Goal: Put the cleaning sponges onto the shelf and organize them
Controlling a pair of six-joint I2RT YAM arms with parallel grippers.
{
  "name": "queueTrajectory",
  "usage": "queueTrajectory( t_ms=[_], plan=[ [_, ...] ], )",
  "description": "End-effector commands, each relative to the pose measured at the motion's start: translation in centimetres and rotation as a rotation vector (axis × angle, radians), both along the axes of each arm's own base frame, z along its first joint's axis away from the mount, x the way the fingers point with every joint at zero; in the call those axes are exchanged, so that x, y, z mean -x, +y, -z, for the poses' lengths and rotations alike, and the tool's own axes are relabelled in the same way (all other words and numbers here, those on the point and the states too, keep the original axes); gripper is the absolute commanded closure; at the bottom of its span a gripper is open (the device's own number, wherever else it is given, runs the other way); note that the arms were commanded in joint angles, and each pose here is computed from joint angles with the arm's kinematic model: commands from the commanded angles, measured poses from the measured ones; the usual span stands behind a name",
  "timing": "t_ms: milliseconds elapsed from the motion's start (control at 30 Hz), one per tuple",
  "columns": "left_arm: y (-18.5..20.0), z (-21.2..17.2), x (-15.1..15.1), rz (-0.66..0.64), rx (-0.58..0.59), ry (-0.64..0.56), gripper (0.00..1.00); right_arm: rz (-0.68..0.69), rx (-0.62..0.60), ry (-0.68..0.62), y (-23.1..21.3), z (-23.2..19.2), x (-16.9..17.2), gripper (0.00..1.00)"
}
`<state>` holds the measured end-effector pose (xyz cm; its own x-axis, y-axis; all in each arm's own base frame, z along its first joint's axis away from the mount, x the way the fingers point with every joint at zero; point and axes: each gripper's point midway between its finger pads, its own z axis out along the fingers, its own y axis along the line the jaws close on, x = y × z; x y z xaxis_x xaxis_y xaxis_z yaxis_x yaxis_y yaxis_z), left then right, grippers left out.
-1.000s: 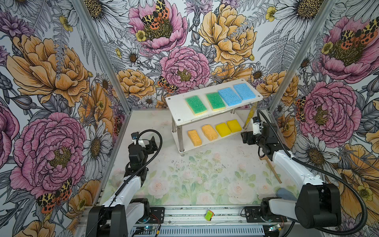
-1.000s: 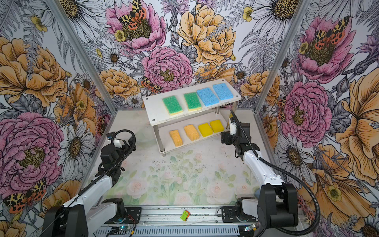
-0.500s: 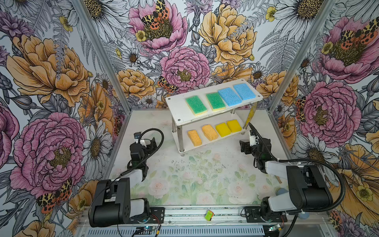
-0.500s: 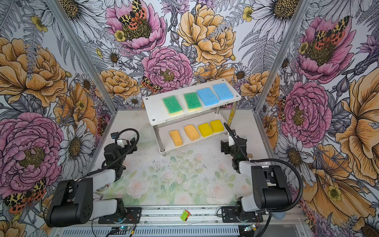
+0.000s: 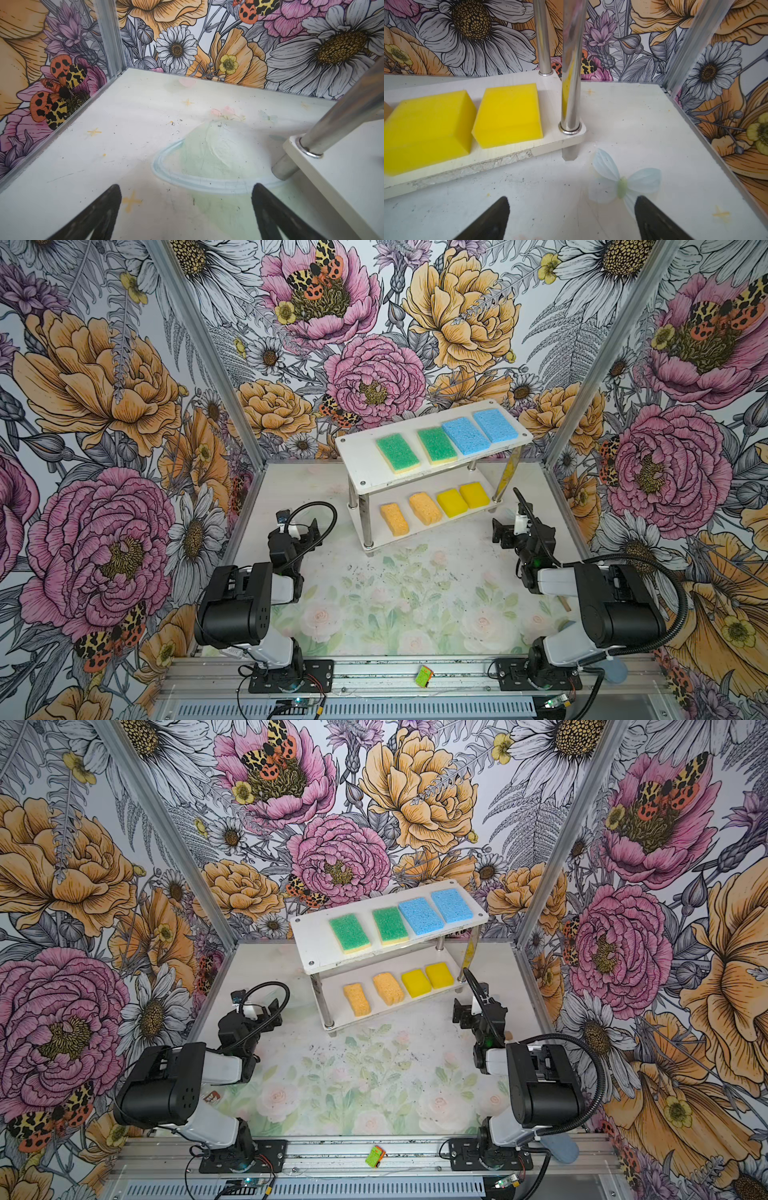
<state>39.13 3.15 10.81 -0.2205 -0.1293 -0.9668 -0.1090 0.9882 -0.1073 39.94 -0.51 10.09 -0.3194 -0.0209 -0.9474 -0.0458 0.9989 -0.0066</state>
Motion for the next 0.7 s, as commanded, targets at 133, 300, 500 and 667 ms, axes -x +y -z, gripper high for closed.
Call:
queueTrajectory(
  t_ms=[133,300,500,667],
  plan=[
    [-0.67,-2.29,-1.21,-0.006,-0.047,-0.060,0.01,0.016,-0.009,-0.047,-0.16,-1.07,-0.34,0.00],
    [-0.90,-2.26,-1.31,0.001,-0.054,-0.055,0.01,0.016,-0.009,-0.047,-0.17,-1.07,-0.34,0.00],
    [-1.18,-2.14,-1.44,0.011,-0.064,-0.046,0.01,0.016,-0.009,-0.047,-0.16,-1.06,-0.37,0.00],
    [-1.20,-2.12,-1.44,0.008,-0.066,-0.044,0.01,0.016,-0.010,-0.048,-0.17,-1.11,-0.37,0.00]
  ],
)
